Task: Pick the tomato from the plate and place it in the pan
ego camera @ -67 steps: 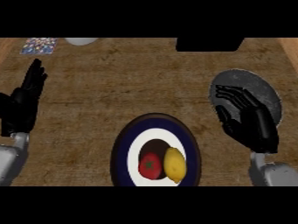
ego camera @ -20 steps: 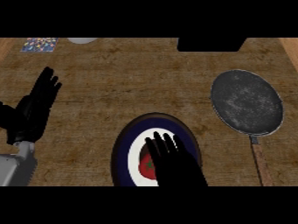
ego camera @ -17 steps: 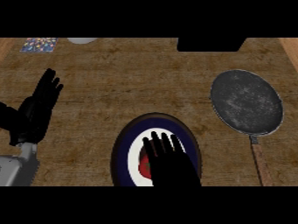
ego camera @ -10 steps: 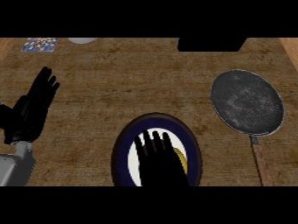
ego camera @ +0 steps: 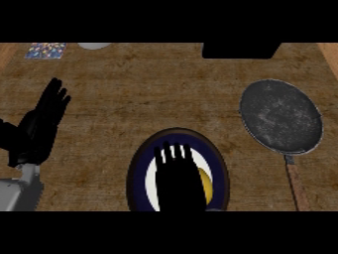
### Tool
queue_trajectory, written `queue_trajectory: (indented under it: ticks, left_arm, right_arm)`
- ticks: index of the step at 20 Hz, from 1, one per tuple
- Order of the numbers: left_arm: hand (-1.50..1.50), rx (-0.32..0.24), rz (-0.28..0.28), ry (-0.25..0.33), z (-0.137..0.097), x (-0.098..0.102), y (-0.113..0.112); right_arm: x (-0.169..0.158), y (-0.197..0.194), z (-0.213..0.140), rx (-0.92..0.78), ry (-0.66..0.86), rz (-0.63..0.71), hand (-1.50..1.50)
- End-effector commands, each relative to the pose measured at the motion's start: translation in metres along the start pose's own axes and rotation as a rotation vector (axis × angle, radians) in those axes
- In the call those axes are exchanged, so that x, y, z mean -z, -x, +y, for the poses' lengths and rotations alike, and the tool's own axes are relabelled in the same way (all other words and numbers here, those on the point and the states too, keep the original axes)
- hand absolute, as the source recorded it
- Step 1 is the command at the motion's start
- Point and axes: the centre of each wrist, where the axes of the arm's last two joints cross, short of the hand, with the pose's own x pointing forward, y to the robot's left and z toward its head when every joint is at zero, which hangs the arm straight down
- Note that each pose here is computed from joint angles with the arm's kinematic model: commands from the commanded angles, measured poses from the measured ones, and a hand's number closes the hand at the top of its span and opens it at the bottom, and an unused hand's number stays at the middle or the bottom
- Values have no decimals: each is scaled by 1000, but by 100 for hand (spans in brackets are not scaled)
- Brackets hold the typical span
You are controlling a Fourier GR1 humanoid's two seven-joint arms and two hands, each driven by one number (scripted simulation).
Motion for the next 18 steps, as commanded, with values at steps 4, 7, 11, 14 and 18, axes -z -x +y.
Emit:
queue_trajectory:
  ticks: [4, 7, 11, 14, 18]
  left_arm:
    - [0, -9, -13, 0, -11, -1, 11]
    - [0, 11, 3, -1, -6, 4, 1]
    - [0, -7, -15, 13, -11, 4, -10]
    - [0, 3, -19, -5, 13, 2, 8]
    - [0, 4, -3, 3, 2, -5, 3]
  right_arm:
    - [17, -10, -3, -2, -16, 143, -150]
    - [27, -4, 8, -10, -62, 151, -150]
    - [33, -14, 24, -17, -60, 164, -150]
    - [38, -6, 29, -17, -63, 151, -150]
    - [34, -19, 36, 19, -38, 142, -150]
